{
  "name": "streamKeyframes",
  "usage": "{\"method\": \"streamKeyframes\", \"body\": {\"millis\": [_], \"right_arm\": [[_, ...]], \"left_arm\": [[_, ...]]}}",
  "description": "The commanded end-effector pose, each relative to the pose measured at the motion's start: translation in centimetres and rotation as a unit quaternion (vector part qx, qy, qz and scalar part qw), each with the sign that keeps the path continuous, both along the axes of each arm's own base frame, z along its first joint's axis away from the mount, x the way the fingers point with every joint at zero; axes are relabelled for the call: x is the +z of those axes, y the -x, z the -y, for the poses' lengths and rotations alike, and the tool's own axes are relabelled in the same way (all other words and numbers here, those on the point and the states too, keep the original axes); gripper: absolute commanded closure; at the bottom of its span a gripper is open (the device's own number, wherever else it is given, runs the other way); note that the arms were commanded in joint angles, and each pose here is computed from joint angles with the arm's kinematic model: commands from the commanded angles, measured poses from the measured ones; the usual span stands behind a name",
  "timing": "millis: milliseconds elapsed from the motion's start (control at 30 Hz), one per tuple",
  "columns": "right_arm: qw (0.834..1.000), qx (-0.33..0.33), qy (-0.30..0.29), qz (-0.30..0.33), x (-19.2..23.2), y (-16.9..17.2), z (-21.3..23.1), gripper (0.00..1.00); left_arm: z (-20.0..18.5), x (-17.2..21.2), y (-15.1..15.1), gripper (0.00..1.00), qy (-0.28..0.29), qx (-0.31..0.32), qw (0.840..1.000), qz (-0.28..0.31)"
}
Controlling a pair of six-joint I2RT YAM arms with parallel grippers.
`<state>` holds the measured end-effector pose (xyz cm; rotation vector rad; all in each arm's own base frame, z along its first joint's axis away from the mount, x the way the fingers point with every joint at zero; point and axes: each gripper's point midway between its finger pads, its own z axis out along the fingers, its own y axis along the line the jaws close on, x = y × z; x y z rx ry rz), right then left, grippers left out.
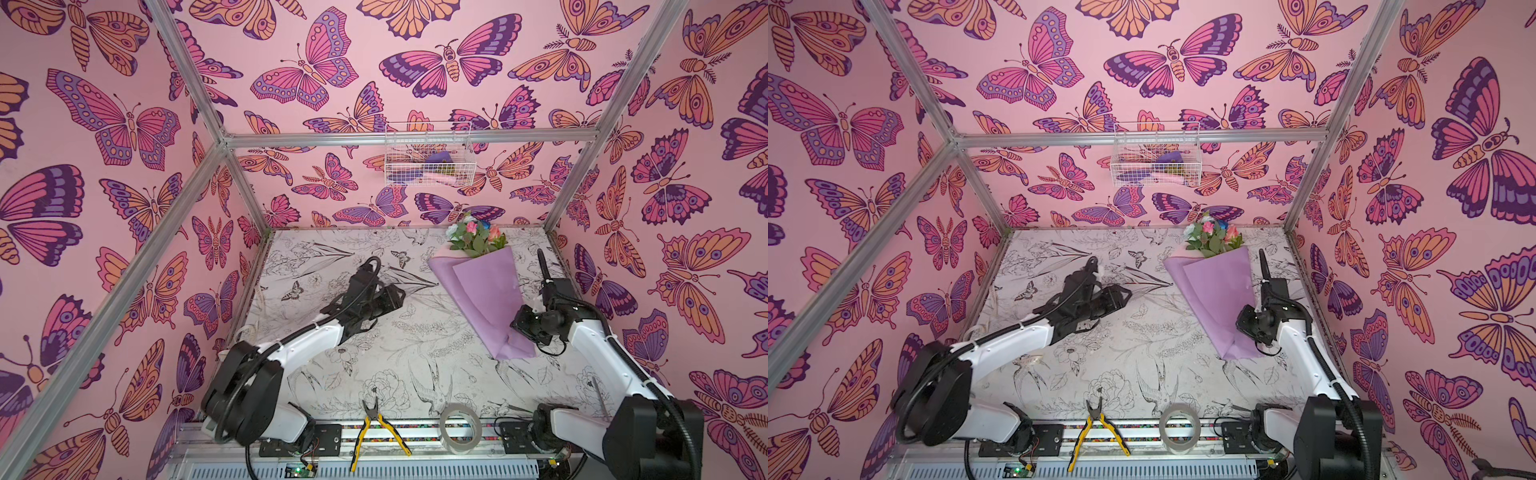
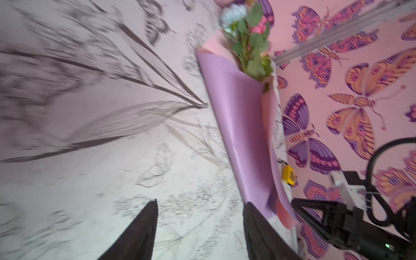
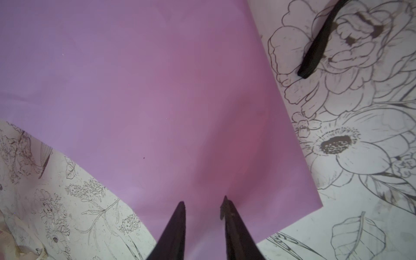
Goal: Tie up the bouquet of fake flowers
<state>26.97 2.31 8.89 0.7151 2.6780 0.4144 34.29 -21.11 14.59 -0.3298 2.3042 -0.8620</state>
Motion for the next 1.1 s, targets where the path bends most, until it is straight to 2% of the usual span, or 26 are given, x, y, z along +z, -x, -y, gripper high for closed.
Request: {"method": "streamKeyframes", "body": {"millis": [0, 167, 300, 400, 500, 700, 1067], "right_arm": [[0.999, 0.042, -0.001, 0.032, 1.2, -2.0, -1.5, 0.69], [0.997, 0.076, 0.003, 0.025, 0.3, -3.1, -3.7, 0.7], [0.997, 0.078, 0.005, 0.016, -1.0, -3.9, -4.2, 0.71], [0.997, 0.074, 0.002, 0.005, -2.0, -4.1, -4.3, 0.71], [0.997, 0.075, -0.005, 0.0, -2.7, -4.3, -4.7, 0.71], [0.997, 0.078, -0.008, -0.014, -3.8, -4.4, -5.1, 0.72], [0.996, 0.082, 0.001, -0.026, -4.8, -4.7, -5.9, 0.72]], "left_arm": [[-8.5, -1.6, 1.3, 0.29, -0.095, 0.107, 0.989, -0.023], [-17.8, -1.1, 2.9, 0.18, -0.199, 0.21, 0.957, -0.036], [-22.7, -1.5, 3.0, 0.11, -0.229, 0.227, 0.943, -0.077], [-25.2, -2.4, 2.6, 0.11, -0.246, 0.223, 0.936, -0.118], [-27.8, -3.4, 2.2, 0.11, -0.286, 0.231, 0.915, -0.165], [-32.2, -5.0, 0.3, 0.14, -0.313, 0.247, 0.893, -0.211], [-37.5, -8.2, -2.1, 0.24, -0.321, 0.239, 0.878, -0.262]]}}
